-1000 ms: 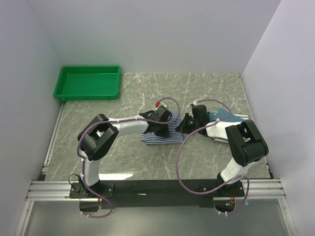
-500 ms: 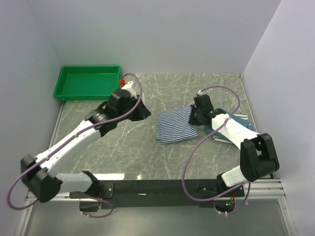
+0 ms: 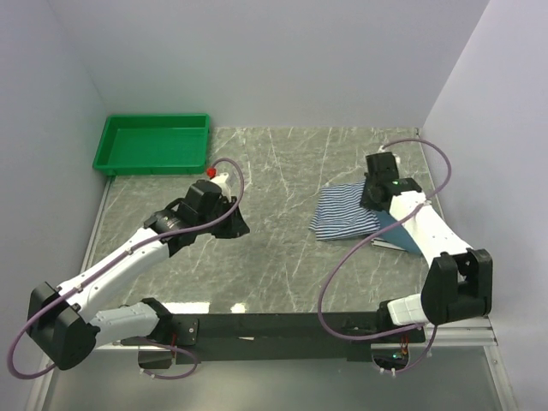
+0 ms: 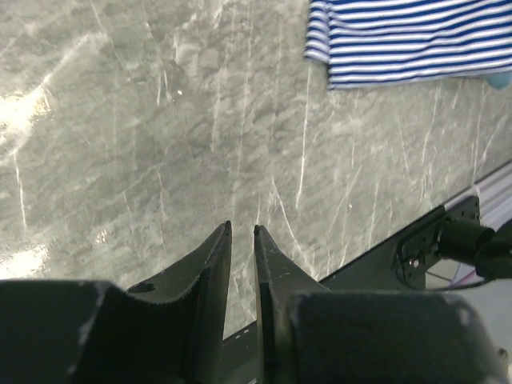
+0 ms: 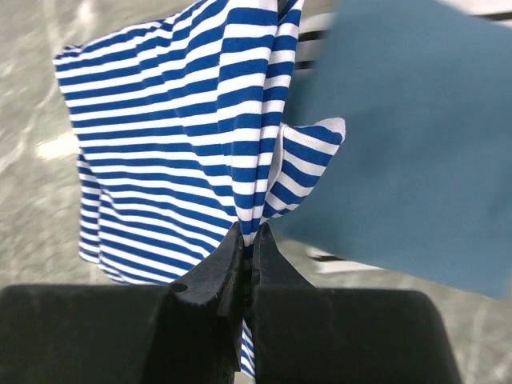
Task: Fold and stack the tank tops
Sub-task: Neatly place the folded tank top to the corner
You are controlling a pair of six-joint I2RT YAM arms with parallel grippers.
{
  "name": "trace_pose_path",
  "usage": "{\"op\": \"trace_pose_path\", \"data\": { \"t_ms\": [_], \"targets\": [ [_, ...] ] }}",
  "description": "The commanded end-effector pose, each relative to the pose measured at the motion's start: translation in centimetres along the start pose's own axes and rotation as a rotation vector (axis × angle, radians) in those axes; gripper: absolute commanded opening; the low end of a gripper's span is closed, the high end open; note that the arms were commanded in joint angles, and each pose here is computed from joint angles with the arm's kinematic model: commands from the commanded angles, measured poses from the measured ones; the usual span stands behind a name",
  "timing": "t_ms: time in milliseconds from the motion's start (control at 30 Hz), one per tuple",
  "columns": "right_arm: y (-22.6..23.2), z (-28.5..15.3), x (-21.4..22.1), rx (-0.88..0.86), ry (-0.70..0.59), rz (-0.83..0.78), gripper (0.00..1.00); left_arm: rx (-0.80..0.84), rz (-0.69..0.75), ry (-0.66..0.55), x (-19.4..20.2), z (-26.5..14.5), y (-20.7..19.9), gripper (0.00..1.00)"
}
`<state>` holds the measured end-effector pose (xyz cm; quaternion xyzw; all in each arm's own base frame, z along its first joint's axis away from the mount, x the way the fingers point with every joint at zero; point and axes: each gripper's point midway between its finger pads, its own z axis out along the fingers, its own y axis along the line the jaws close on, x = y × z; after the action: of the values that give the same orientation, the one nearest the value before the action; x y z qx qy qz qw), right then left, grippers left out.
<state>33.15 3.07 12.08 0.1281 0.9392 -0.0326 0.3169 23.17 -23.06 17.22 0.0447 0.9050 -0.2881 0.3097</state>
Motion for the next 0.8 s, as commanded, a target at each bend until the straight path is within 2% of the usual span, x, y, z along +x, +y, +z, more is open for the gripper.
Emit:
{"op": "trace_pose_path", "data": {
  "t_ms": [0, 300, 533, 700, 733, 767],
  "targets": [
    [-3.3, -2.8, -3.5, 0.059, -0.102, 0.039, 0.00, 0.071, 0.045, -0.030, -0.5, -1.3, -1.2, 0.24],
    [-9.1, -5.9, -5.9, 0.130, -0.189, 0.198, 0.00, 0.079, 0.063, -0.025, -0.1, -1.5, -1.2, 0.24],
    [-12.9, -4.8, -3.9, 0.197, -0.171, 0.350, 0.00, 0.090, 0.068, -0.005, 0.5, -1.3, -1.4, 0.25],
    [-14.9, -2.1, -0.6, 0.250, -0.085, 0.428, 0.02, 0.105, 0.068, 0.006, 0.7, -1.2, -1.6, 0.25],
    [-15.5, -1.9, -0.1, 0.277, -0.077, 0.451, 0.08, 0.107, 0.066, 0.009, 0.8, -1.1, -1.6, 0.25],
    [-15.8, -1.8, 0.2, 0.286, -0.072, 0.474, 0.36, 0.107, 0.065, 0.009, 0.8, -1.1, -1.6, 0.25]
  ]
}}
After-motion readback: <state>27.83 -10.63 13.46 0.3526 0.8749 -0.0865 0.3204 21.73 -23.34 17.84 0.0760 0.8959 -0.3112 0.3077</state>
